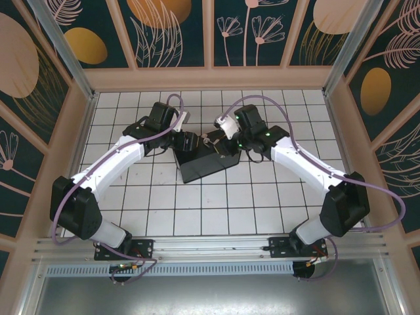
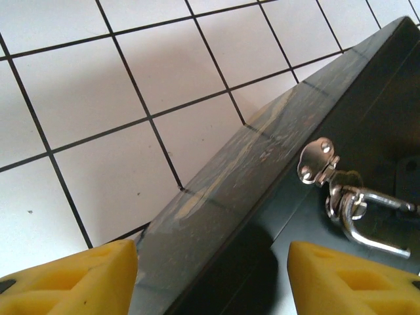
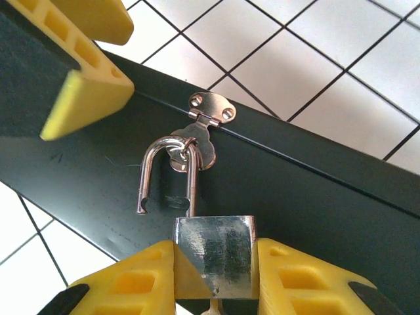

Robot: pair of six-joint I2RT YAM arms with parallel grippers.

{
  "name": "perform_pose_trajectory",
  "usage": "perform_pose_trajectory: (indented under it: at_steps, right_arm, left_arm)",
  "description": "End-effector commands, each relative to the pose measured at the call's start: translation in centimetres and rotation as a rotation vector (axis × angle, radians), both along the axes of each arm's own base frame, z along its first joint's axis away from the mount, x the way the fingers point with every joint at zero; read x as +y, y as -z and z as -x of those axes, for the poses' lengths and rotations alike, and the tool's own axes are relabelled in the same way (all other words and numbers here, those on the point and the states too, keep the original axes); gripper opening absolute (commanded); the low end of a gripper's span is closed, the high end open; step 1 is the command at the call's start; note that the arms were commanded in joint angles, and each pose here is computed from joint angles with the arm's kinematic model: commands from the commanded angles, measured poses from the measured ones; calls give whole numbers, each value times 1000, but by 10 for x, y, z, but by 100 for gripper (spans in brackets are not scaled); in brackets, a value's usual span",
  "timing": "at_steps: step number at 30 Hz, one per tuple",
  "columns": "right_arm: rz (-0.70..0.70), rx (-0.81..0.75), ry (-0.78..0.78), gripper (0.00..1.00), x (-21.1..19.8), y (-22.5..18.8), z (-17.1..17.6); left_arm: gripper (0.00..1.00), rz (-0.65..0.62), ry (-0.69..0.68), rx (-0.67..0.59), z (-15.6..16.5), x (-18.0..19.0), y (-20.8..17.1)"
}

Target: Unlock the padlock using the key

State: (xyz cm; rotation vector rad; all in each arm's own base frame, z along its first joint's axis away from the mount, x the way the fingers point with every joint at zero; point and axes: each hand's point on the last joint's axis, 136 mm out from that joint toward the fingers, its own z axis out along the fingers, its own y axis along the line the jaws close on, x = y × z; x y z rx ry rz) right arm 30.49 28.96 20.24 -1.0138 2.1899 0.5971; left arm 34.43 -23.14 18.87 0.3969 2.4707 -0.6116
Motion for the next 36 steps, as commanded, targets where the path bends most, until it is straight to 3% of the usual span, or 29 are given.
perform_pose_trajectory:
  at_steps: [1,7,12,18,22,29,32,36]
  right_arm:
    - [-3,81,104,16,6,-1,7]
    - [6,143,282,15,-1,-4,22]
    - [4,194,317,16,12,-23,35]
    - [14,315,454,14,22,-7,44]
    - [26,303,586,15,23,-2,49]
    - [-233,319,787,6,29,2,47]
    - [-228,296,814,6,22,6,50]
    - [-190,254,841,5,1,3,50]
  left_arm:
    - [62,25,-7,21,2,-4,4]
    - [61,16,-43,44,3,0,13]
    - [60,-1,-77,51,0,3,17]
    - [59,13,-124,52,-6,1,15]
    - [61,18,-188,41,-10,5,11]
    - [69,97,-242,-4,-15,4,-27]
    - [73,121,-206,-10,-15,7,-41]
    - [73,117,-174,21,-16,21,-27]
